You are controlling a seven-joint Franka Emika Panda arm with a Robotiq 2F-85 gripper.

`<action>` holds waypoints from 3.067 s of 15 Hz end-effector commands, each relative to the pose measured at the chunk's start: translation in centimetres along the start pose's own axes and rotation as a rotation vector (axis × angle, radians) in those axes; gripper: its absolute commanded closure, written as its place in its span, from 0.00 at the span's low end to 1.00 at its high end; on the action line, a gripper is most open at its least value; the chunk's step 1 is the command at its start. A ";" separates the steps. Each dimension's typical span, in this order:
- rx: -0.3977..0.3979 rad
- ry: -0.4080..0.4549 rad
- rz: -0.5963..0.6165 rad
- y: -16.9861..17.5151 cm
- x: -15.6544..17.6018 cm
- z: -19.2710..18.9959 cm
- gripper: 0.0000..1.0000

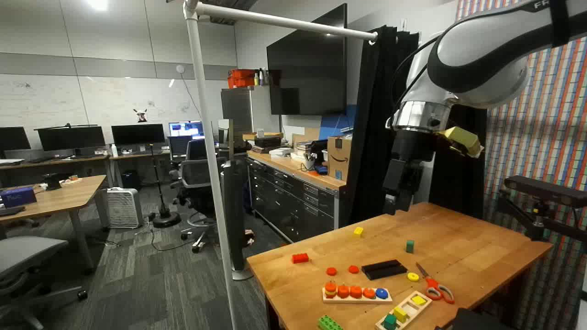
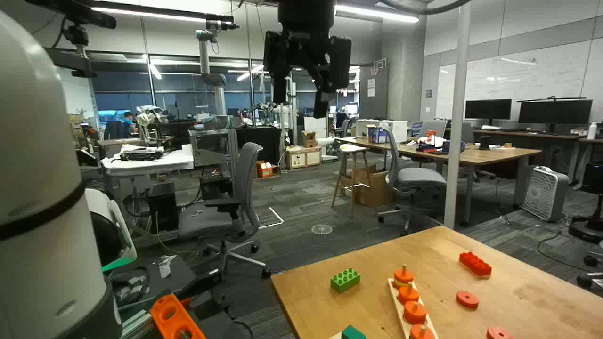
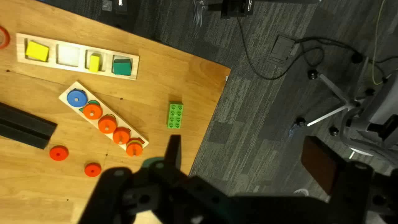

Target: Put an orange circle from the wooden object.

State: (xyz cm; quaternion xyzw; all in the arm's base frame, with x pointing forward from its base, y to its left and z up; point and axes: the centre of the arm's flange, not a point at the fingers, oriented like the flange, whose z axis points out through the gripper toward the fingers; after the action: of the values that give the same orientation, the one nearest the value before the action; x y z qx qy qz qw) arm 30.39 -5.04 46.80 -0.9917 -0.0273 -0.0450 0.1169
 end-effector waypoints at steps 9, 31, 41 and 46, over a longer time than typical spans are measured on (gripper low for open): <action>0.003 -0.008 -0.023 0.0 0.1 0.4 0.00; -0.060 -0.096 -0.850 3.0 6.5 22.7 0.00; -0.235 -0.036 -0.905 3.5 11.2 28.6 0.00; -0.300 -0.008 -0.899 5.3 14.7 29.4 0.00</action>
State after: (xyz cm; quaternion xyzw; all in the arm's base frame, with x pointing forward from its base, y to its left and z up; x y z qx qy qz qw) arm 44.85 -1.88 19.23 -0.8876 -0.4522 -0.0799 -0.0363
